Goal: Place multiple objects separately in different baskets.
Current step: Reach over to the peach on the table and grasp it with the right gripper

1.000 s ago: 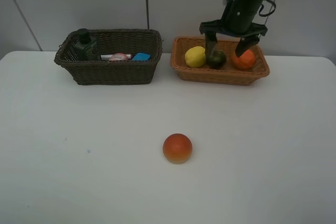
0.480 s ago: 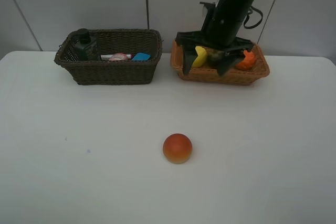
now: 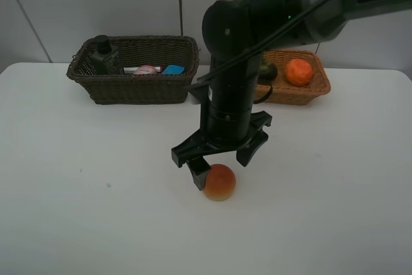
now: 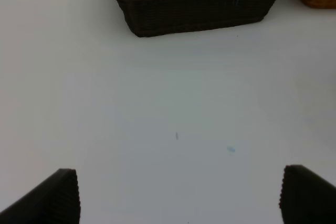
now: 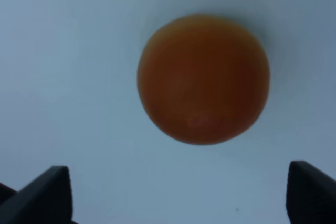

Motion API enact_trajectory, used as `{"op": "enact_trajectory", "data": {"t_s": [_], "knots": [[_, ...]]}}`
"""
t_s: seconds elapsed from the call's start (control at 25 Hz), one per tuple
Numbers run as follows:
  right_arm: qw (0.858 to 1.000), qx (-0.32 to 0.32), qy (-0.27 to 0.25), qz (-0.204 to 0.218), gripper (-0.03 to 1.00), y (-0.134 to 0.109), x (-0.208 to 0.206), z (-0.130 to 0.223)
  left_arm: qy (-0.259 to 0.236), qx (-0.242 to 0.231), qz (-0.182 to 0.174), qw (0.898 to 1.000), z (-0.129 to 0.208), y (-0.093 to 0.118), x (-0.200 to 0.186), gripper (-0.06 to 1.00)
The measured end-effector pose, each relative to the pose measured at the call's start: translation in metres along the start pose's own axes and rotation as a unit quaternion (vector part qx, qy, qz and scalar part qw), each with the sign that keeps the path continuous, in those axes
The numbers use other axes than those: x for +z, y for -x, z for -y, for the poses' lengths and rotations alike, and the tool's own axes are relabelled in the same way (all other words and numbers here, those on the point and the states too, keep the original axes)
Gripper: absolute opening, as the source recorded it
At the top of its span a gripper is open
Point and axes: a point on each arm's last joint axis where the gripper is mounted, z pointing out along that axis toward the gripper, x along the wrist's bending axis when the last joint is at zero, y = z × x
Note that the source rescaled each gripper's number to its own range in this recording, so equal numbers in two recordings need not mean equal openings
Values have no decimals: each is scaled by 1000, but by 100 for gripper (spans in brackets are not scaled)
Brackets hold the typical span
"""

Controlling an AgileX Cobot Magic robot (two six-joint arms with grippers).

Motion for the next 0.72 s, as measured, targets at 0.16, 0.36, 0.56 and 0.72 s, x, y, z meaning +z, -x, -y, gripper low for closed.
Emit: {"op": "enact_trajectory", "data": {"t_s": [0.16, 0.36, 0.56, 0.72], "knots": [[1000, -1, 14, -2, 88, 0, 11, -1, 0, 0, 0, 1000, 0, 0, 0, 100], [999, -3, 38, -6, 88, 0, 16, -5, 0, 0, 0, 1000, 0, 0, 0, 100], [998, -3, 66, -12, 88, -1, 16, -10, 0, 0, 0, 1000, 0, 0, 0, 100], [998, -3, 57, -11, 88, -1, 25, -12, 0, 0, 0, 1000, 0, 0, 0, 100]]}}
